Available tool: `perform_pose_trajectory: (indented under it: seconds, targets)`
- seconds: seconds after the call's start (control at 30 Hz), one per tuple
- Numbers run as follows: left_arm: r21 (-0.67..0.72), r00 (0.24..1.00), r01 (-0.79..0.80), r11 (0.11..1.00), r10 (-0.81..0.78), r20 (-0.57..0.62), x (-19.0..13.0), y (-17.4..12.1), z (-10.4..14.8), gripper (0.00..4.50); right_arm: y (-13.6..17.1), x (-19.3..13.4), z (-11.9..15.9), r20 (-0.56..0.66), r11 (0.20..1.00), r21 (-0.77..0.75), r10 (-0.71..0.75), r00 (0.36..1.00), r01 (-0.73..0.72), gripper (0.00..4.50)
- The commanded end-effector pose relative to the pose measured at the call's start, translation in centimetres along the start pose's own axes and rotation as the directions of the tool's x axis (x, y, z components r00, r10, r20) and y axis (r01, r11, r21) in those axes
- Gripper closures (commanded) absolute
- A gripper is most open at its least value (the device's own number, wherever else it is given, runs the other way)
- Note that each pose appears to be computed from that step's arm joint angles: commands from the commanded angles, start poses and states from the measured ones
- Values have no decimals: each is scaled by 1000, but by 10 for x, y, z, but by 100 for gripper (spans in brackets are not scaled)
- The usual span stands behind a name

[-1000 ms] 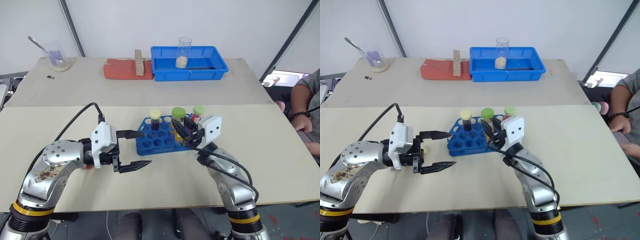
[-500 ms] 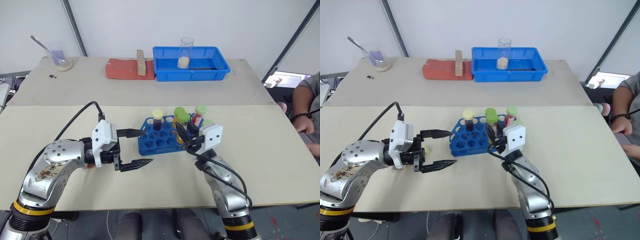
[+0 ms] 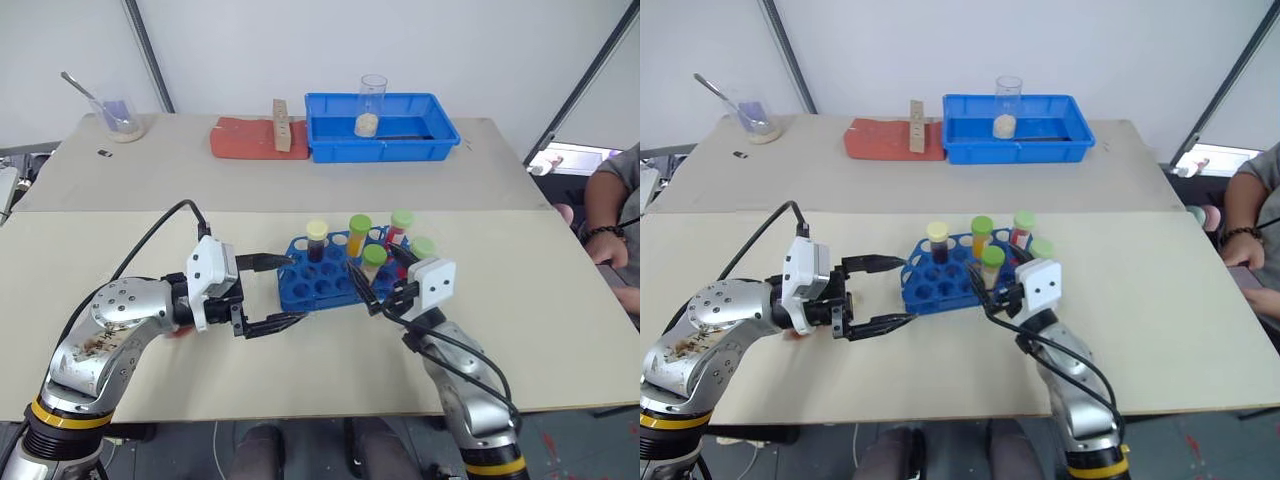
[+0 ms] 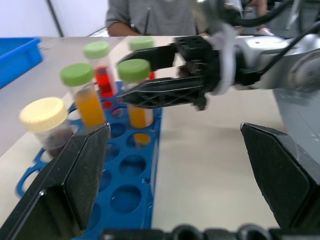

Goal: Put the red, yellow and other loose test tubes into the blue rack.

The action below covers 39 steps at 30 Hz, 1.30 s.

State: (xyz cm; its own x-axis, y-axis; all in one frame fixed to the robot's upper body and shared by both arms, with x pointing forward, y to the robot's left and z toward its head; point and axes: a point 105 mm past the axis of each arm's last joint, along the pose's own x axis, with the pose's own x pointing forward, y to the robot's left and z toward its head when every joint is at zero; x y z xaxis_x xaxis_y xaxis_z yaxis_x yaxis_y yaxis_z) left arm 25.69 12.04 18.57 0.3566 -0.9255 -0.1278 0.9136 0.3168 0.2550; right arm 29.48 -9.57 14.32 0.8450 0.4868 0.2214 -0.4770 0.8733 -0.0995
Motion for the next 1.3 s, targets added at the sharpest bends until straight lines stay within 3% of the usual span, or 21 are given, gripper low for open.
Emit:
perform_pose_trajectory:
  seconds: [0.03,0.27,0.37,0.47,0.63,0.8,1.03,1.3]
  targets:
    - [24,997,-65,998,66,-38,-13,8,7,0,7,-11,22,36,995,-10,98,995,-97,2]
    - [23,942,-146,989,146,-303,-54,24,-14,0,2,-41,23,-164,933,-65,339,926,-353,2]
    - [58,874,-162,985,171,-455,-76,31,-28,0,-2,-52,34,-241,875,-54,456,857,-481,2]
    - [55,808,-152,987,156,-568,-90,34,-42,0,6,-59,48,-279,781,16,603,747,-625,2]
    - [65,704,-151,986,154,-694,-99,47,-65,0,22,-65,57,-320,627,111,757,569,-771,2]
    - [67,653,-122,990,131,-746,-100,58,-78,0,38,-67,65,-311,536,138,822,477,-833,2]
    - [13,629,-140,990,99,-771,-84,79,-86,0,46,-63,73,-279,518,141,838,468,-844,2]
    - [-68,622,-127,990,26,-783,-66,83,-80,0,48,-62,77,-260,523,161,840,476,-837,2]
